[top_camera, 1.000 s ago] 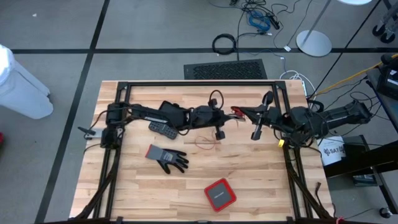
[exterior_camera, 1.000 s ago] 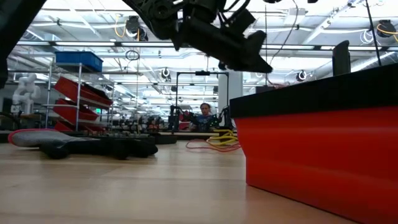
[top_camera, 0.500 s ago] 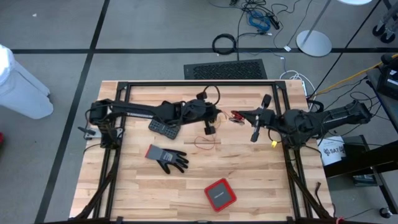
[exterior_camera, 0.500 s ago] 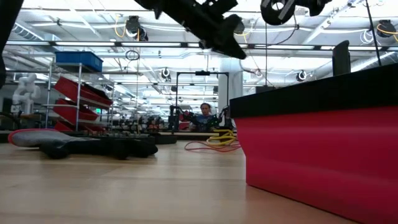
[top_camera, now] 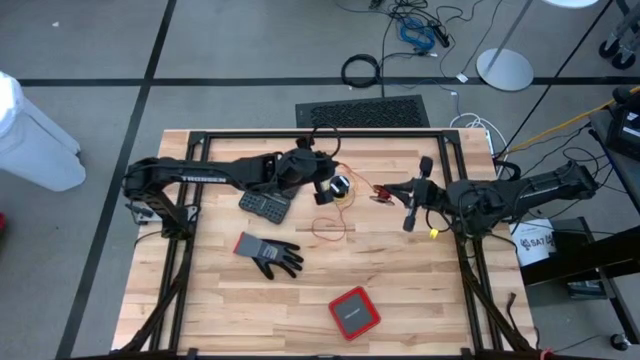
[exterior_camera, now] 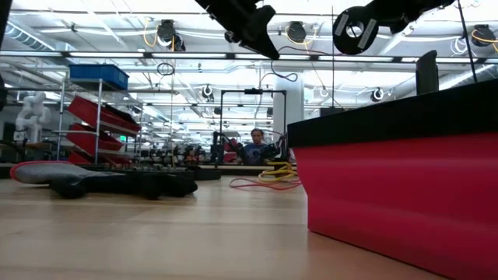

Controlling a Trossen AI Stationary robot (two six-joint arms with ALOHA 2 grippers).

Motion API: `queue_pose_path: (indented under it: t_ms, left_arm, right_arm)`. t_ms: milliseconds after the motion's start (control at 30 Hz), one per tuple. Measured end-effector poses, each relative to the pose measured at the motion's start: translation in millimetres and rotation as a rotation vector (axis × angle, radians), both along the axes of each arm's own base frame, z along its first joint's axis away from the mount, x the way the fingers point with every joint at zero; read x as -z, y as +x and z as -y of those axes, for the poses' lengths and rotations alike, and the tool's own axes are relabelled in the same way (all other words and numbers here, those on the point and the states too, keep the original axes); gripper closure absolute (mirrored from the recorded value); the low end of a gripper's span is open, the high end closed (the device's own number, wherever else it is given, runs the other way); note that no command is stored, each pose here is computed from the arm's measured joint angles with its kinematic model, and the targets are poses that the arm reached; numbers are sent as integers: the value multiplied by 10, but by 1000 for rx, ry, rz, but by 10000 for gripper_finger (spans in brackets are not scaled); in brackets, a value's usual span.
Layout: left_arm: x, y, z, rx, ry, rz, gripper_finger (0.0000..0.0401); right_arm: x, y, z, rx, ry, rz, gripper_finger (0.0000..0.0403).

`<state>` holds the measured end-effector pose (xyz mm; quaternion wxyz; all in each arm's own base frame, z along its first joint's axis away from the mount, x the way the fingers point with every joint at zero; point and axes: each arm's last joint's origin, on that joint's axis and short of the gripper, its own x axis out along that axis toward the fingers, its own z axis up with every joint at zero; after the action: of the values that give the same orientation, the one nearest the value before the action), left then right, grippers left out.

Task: Coil cords
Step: Coil the red wire onto the spool

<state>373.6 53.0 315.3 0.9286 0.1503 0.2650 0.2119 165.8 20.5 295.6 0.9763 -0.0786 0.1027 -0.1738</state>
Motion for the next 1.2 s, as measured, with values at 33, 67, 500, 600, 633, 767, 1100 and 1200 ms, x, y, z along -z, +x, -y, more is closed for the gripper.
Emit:
queue_pose_path:
  t_ms: [33, 67, 500, 600, 633, 767, 1100, 1200]
  left_arm:
    - [-7, -5, -1, 0, 0, 1, 401]
    - [-23, -11, 0, -1, -1, 10, 401]
    - [-60, 2, 192, 103, -86, 54, 401]
    - [-88, 1, 238, 123, -92, 67, 401]
    - [-107, 5, 253, 129, -93, 74, 401]
    - [-180, 16, 309, 145, -92, 94, 401]
    - [-211, 31, 438, 214, -193, 136, 401]
    - [-227, 42, 487, 234, -200, 157, 401]
  right_arm:
    - [5, 1, -1, -2, 2, -4, 403]
    - [13, 1, -1, -2, 2, -12, 403]
    - [161, 125, 126, 151, -61, -133, 403]
    - [227, 198, 165, 175, -71, -175, 403]
    - [252, 224, 176, 181, -74, -190, 403]
    - [346, 330, 217, 204, -80, -238, 403]
    - [358, 551, 298, 295, -143, -169, 403]
    - [353, 611, 314, 300, -154, -139, 403]
